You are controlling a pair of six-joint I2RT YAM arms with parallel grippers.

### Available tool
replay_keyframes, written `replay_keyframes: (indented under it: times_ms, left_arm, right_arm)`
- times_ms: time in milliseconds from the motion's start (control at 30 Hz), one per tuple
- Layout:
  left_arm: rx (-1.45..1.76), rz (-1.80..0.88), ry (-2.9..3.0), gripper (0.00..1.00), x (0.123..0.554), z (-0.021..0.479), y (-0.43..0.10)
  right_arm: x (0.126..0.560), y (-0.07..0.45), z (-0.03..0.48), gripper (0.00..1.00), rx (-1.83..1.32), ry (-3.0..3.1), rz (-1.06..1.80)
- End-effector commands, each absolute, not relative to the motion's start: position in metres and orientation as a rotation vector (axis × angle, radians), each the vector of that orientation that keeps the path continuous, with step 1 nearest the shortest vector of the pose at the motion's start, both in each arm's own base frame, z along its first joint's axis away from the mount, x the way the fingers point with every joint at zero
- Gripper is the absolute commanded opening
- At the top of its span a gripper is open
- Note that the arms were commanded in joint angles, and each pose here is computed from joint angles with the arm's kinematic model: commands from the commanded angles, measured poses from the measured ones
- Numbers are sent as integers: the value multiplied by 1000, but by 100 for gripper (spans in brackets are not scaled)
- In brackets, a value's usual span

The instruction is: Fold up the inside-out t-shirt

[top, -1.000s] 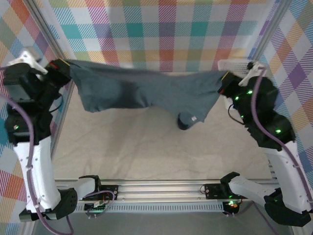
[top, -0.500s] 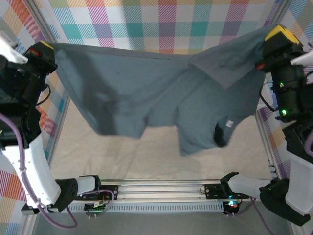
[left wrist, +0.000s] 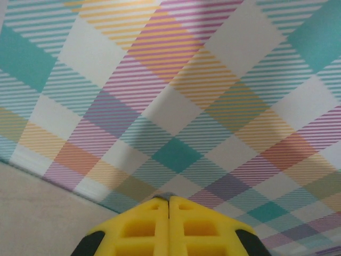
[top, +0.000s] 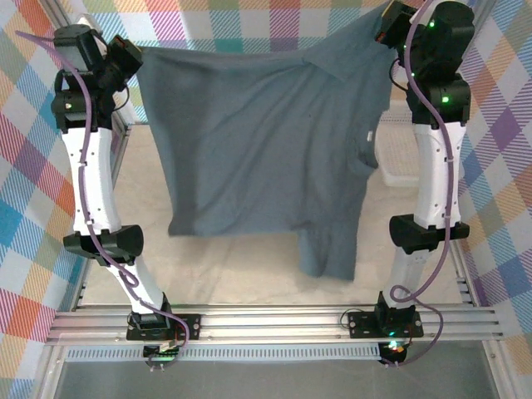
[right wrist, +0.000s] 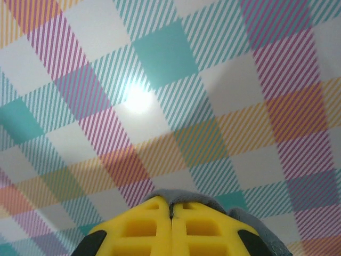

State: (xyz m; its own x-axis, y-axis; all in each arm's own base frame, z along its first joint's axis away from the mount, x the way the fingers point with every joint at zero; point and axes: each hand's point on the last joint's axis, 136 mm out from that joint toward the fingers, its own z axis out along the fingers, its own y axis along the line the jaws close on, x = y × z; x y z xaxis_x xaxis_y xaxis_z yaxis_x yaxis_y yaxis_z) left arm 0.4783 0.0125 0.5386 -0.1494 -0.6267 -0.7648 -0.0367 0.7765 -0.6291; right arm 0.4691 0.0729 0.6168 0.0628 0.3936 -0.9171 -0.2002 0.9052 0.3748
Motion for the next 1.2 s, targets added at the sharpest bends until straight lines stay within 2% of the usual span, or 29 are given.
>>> replay_keyframes:
  times_ms: [0, 133, 233, 333, 433, 600, 700, 800, 933, 1033, 1167]
  left_arm:
    - [-438, -535, 1424, 0, 415, 627, 21]
    - [-441, -524, 1467, 0, 414, 616, 21]
    - [-456, -545, 1614, 0, 435, 563, 15]
    - [-449, -611, 1771, 1, 456, 481, 2]
    - [-470, -646, 1921, 0, 458, 389, -7]
    - [-677, -670, 2196, 0, 424, 223, -15]
    - [-798, -695, 2272, 0, 400, 153, -23]
    - [-872, -600, 2364, 0, 375, 108, -21]
    - [-952, -471, 2492, 0, 341, 76, -13]
    - [-955, -462, 2514, 0, 315, 79, -14]
    - [-946, -374, 2430, 1, 269, 110, -3]
  right_arm:
    - [370, 74, 723, 0, 65, 1111, 599]
    - [362, 73, 715, 0, 78, 1162, 607]
    - [393, 79, 662, 0, 94, 1338, 585]
    - [432, 89, 567, 0, 104, 1589, 570]
    - [445, 108, 452, 0, 97, 1836, 651]
    - [424, 111, 259, 0, 357, 2126, 772]
    - [402, 102, 181, 0, 543, 2258, 751]
    - [384, 94, 140, 0, 691, 2343, 716]
    - [352, 82, 119, 0, 881, 2409, 653]
    - [310, 69, 123, 0, 1034, 2389, 628]
    - [238, 37, 137, 0, 1174, 2256, 539]
